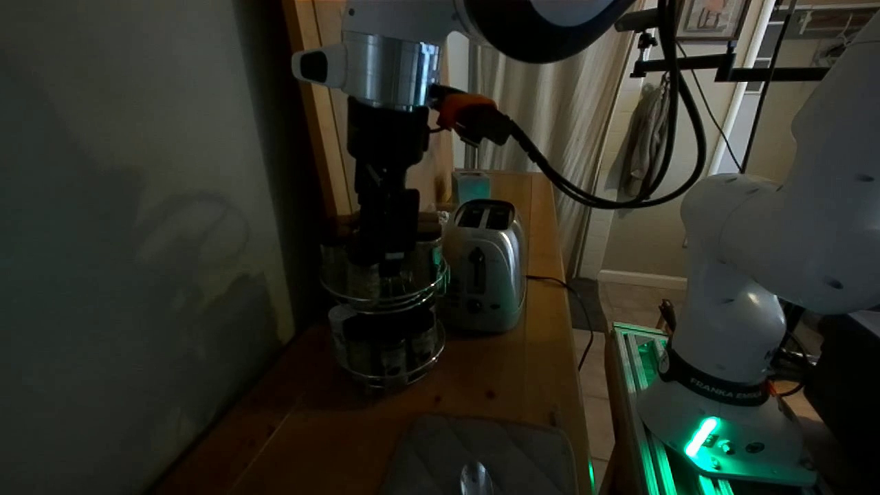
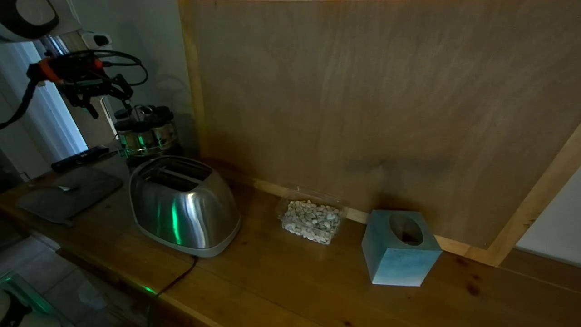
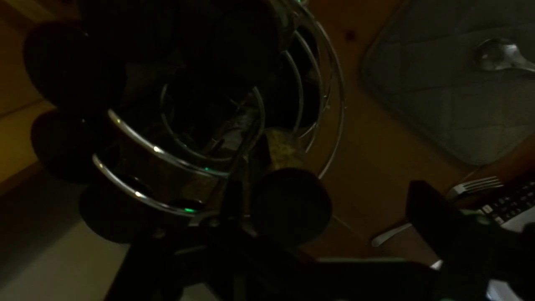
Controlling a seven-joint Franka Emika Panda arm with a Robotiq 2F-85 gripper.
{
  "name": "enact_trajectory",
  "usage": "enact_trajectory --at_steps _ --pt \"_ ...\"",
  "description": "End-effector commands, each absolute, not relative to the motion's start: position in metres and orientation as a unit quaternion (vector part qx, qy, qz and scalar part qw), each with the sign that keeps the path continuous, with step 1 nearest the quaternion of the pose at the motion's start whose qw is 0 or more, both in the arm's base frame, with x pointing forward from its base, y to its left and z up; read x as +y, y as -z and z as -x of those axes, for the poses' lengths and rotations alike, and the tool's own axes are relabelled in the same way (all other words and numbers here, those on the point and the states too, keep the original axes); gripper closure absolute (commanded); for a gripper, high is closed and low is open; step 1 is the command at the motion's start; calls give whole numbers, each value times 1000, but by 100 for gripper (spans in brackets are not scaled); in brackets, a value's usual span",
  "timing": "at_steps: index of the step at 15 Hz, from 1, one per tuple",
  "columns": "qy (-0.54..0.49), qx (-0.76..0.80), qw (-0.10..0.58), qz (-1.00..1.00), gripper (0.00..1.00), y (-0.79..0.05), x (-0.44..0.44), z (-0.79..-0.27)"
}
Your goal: Put the spice bottle on the spice rack
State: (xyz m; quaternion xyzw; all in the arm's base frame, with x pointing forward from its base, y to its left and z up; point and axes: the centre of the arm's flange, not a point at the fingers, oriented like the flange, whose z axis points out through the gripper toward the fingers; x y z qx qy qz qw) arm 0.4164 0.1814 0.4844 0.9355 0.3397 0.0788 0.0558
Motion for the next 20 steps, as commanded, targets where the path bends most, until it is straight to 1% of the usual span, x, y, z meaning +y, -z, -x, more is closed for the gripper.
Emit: enact_trajectory --at_steps 1,8,15,19,20 --pt "-100 349 64 -929 0 -504 192 -409" --pt "-127 351 75 -925 0 -537 210 -395" --pt "-153 281 81 -944 0 -574 225 -374" --pt "-150 261 83 -950 0 -582 230 -365" --pt "-150 274 71 -947 0 -573 228 -370"
